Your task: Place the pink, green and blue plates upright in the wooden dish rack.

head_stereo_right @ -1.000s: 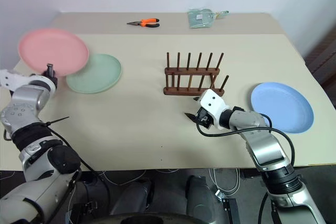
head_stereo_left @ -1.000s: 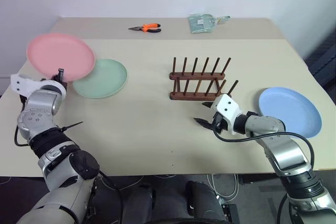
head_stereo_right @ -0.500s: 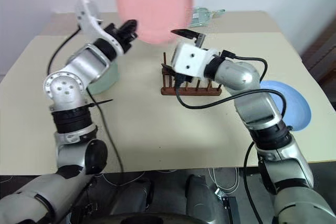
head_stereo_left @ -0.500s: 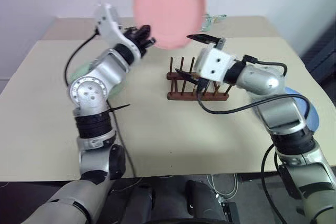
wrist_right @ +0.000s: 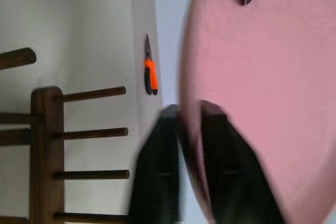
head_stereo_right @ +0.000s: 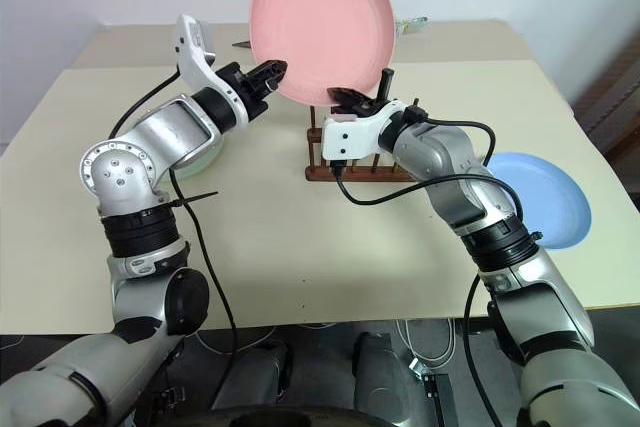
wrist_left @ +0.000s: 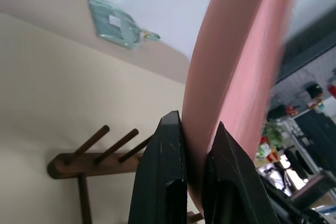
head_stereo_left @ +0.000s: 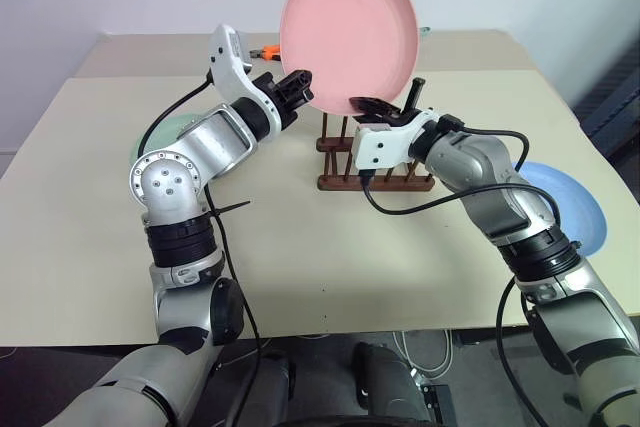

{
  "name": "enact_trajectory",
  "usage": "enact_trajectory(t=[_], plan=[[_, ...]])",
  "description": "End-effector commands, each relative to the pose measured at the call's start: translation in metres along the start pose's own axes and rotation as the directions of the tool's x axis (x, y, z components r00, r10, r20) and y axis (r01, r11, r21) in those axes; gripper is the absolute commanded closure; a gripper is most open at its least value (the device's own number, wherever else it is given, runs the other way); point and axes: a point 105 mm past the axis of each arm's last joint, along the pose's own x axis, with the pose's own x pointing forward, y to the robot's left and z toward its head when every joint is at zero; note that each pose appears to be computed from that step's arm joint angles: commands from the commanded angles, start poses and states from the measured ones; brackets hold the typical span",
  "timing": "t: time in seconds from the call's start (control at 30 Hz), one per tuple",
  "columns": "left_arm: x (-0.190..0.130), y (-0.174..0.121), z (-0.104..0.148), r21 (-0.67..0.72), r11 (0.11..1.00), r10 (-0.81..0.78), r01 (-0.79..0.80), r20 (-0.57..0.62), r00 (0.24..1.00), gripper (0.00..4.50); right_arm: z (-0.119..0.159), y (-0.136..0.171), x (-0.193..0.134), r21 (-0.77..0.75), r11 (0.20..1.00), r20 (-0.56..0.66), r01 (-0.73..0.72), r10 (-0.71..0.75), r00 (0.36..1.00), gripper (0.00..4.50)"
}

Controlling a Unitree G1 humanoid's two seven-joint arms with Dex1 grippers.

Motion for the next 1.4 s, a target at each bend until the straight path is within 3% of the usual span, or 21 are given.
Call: enact_trajectory(t=[0.03, 0.07, 0.17, 0.23, 0.3, 0.37, 0.43, 0.53, 0.6, 0.77, 0.93, 1.37, 1.4], plan=[[-0.007, -0.022, 0.021, -0.045, 0.993, -0.103, 0.109, 0.127, 0.987, 3.66, -0.007, -0.017, -0.004, -0.042, 0.996, -0.034, 0.078, -0.079, 0.996, 4.50], [-0.008, -0.023, 0.024, -0.053, 0.991, -0.112, 0.121, 0.147, 0.983, 3.34, -0.007, -0.017, -0.005, -0.046, 0.996, -0.036, 0.081, -0.083, 0.996, 4.50], [-0.028, -0.019, 0.074, 0.063, 0.992, -0.124, 0.108, 0.382, 0.916, 1.88, -0.024, -0.031, -0.018, 0.060, 0.986, -0.091, 0.157, -0.151, 0.984, 4.50], [-0.032, 0.001, 0.082, 0.214, 0.977, -0.064, -0.023, 0.389, 0.919, 0.90, -0.035, -0.041, -0.032, 0.248, 0.946, -0.110, 0.210, -0.188, 0.976, 4.50], [-0.034, 0.020, 0.077, 0.362, 0.925, -0.022, -0.113, 0.350, 0.937, 0.90, -0.041, -0.049, -0.047, 0.469, 0.850, -0.105, 0.239, -0.215, 0.971, 4.50], [-0.038, 0.030, 0.066, 0.495, 0.863, -0.050, -0.104, 0.289, 0.956, 0.90, -0.042, -0.060, -0.065, 0.683, 0.696, -0.064, 0.219, -0.242, 0.968, 4.50], [-0.041, 0.033, 0.052, 0.592, 0.804, -0.085, -0.063, 0.219, 0.972, 0.90, -0.040, -0.069, -0.077, 0.797, 0.577, -0.025, 0.179, -0.264, 0.964, 4.50], [-0.056, 0.022, -0.005, 0.691, 0.683, -0.262, 0.235, -0.068, 0.963, 0.90, -0.028, -0.089, -0.104, 0.970, 0.244, 0.099, -0.012, -0.348, 0.932, 4.50], [-0.066, 0.018, -0.026, 0.670, 0.649, -0.328, 0.360, -0.180, 0.927, 0.90, -0.019, -0.090, -0.111, 0.987, 0.101, 0.155, -0.127, -0.349, 0.924, 4.50], [-0.086, 0.026, -0.076, 0.612, 0.568, -0.343, 0.550, -0.432, 0.834, 0.90, -0.016, -0.069, -0.111, 0.991, 0.058, 0.131, -0.120, -0.249, 0.960, 4.50], [-0.087, 0.023, -0.084, 0.583, 0.575, -0.363, 0.574, -0.447, 0.817, 0.90, -0.022, -0.058, -0.110, 0.991, -0.027, 0.120, -0.129, -0.219, 0.968, 4.50], [-0.087, 0.015, -0.093, 0.567, 0.576, -0.383, 0.588, -0.449, 0.808, 0.90, -0.065, -0.035, -0.100, 0.990, -0.132, 0.025, -0.043, -0.134, 0.991, 4.50], [-0.087, 0.015, -0.093, 0.563, 0.580, -0.384, 0.589, -0.449, 0.807, 0.86, -0.067, -0.034, -0.100, 0.988, -0.145, 0.025, -0.045, -0.134, 0.991, 4.14]])
